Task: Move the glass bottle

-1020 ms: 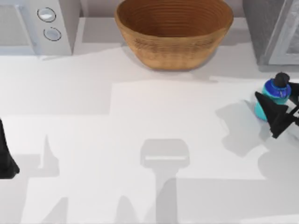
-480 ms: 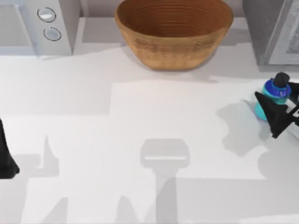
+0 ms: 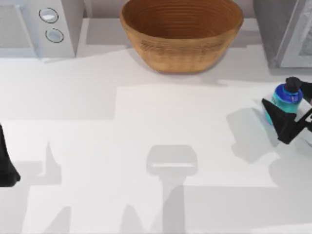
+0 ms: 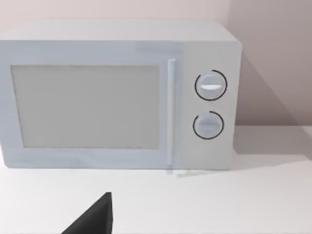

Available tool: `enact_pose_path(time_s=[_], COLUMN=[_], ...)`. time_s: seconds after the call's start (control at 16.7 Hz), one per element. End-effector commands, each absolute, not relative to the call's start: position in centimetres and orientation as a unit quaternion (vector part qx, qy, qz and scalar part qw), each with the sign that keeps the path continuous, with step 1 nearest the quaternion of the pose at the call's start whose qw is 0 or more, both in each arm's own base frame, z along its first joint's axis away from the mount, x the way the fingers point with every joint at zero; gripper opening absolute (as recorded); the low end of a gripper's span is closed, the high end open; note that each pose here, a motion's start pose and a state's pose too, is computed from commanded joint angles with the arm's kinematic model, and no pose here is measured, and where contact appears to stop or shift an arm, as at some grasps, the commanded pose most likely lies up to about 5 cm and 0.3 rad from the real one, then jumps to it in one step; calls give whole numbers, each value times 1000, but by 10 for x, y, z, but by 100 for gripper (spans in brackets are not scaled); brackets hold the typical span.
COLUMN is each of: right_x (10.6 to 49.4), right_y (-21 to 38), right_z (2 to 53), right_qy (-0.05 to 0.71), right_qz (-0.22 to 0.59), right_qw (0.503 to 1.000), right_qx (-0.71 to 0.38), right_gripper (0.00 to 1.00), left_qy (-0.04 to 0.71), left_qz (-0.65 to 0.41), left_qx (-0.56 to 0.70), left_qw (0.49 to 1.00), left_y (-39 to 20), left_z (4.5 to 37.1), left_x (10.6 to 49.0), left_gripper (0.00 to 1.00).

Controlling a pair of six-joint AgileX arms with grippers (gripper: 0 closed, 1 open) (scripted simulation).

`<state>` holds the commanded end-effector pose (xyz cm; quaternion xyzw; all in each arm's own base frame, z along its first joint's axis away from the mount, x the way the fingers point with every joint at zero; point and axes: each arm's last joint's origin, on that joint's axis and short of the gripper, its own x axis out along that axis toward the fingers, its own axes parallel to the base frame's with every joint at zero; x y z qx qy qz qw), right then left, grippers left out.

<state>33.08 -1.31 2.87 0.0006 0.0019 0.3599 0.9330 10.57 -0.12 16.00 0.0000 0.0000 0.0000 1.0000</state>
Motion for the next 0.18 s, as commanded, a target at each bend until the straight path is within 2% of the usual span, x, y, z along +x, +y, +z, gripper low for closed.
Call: enact_pose_path(time_s=[0.18], right_x=[331], right_y=[-13], right_z=[29], right_qy=[2], right_qz=[360], right_qw=[933], right_qx=[1], right_gripper=[100], left_qy=[0], left_qz=[0], left_qx=[0], left_qw=[1000], left_y=[-1], left_z=[160], left_x=[106], left_gripper=[100])
